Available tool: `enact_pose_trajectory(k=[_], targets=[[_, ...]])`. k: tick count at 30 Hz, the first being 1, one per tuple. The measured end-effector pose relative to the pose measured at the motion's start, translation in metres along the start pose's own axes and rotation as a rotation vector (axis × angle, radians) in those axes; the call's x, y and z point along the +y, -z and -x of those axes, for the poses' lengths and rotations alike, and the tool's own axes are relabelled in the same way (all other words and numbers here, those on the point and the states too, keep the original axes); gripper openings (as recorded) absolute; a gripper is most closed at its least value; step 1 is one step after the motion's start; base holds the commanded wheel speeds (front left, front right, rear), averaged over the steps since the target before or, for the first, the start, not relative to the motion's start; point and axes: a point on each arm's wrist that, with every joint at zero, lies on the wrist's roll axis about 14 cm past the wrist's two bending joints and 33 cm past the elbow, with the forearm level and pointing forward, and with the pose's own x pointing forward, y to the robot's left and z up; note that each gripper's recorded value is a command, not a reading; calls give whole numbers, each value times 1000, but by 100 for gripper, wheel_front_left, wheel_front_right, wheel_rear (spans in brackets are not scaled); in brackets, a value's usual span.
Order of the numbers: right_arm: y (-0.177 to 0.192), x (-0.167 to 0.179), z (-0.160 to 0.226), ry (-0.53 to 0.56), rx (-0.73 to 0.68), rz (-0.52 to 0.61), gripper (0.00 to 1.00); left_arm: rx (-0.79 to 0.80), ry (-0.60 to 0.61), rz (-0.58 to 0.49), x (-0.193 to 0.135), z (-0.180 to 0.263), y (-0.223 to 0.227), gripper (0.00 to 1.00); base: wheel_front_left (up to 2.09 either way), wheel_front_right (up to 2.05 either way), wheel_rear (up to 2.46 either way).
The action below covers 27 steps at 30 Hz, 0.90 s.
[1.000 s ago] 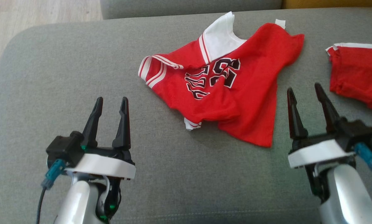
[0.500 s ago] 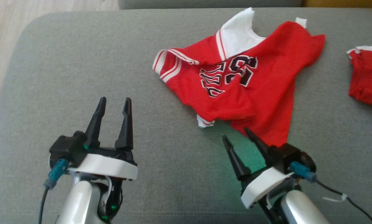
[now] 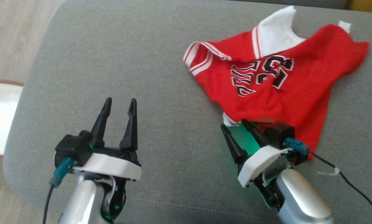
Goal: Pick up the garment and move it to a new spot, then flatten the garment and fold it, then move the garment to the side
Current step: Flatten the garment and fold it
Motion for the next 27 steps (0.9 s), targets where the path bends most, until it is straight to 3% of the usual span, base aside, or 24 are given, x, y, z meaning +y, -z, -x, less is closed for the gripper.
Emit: enact_pose_trajectory(k=[10,11,12,20,27], targets=[[5,3,-35,-52,77,61,100,8,-49,1,15,5,1,100,0,0,0],[5,4,-38,-57,85,72,43,10,-51,3,15,6,1,100,0,0,0],[5,5,-40,-64,94,83,0,11,-53,4,16,7,1,100,0,0,0],[-20,44,-52,-187,40,107,0,-13,-81,0,22,14,-8,100,0,0,0],[-77,112,-45,-381,-124,-19,0,-39,-93,-3,24,19,-17,100,0,0,0]])
